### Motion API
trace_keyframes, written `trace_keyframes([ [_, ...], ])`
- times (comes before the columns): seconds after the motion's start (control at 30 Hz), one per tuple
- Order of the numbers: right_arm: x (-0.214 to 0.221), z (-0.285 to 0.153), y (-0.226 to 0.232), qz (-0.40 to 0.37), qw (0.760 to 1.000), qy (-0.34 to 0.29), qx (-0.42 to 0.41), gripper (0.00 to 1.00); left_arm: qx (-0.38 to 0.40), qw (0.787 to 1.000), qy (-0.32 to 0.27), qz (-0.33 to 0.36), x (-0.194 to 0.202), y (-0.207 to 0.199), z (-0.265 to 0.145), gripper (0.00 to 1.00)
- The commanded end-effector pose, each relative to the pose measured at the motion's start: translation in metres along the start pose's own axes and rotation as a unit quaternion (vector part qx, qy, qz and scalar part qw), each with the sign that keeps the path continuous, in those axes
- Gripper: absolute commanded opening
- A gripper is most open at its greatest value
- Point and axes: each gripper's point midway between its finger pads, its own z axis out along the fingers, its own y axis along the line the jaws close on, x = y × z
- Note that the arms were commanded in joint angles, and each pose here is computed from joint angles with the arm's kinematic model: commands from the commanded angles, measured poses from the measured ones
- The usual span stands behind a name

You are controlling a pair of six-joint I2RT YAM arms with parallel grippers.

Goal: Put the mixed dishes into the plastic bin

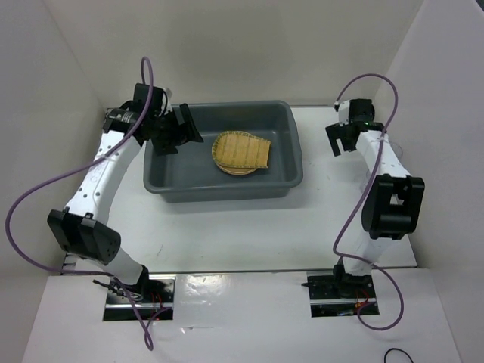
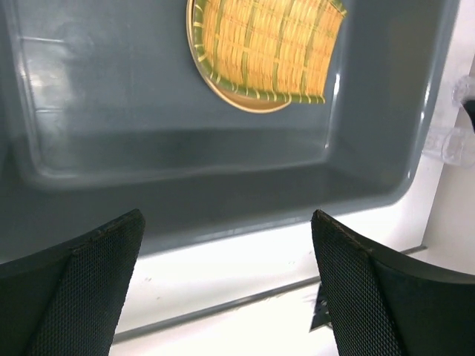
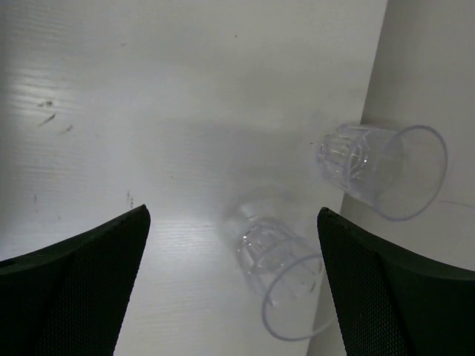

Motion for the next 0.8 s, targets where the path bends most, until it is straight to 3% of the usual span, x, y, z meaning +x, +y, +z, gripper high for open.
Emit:
trace_keyframes([
  [0.0, -0.031, 0.003, -0.012, 0.075, 0.994, -0.017, 0.082, 0.98, -0.003, 0.999, -0.018, 0.028, 0.008, 0.003, -0.036, 0.99],
  [0.17, -0.025, 0.03, -0.023, 0.103, 0.984, 0.018, 0.146, 0.96, -0.013, 1.0, -0.005, 0.018, 0.014, 0.012, -0.04, 0.99],
  [0.27, -0.033, 0.027, -0.038, 0.118, 0.975, 0.0, 0.188, 0.96, -0.017, 1.0, -0.011, 0.018, 0.012, 0.013, -0.046, 0.99],
  [0.47, -0.013, 0.029, -0.062, 0.134, 0.956, 0.03, 0.258, 0.96, -0.03, 0.999, -0.014, 0.013, 0.012, 0.017, -0.046, 0.99],
  [0.67, 0.004, 0.028, -0.103, 0.189, 0.944, 0.035, 0.268, 0.98, -0.036, 0.999, -0.013, -0.016, 0.022, 0.023, -0.045, 0.99],
  [0.77, 0.032, 0.048, -0.124, 0.215, 0.938, 0.066, 0.262, 0.98, -0.036, 0.999, -0.013, -0.027, 0.025, 0.024, -0.044, 0.99],
])
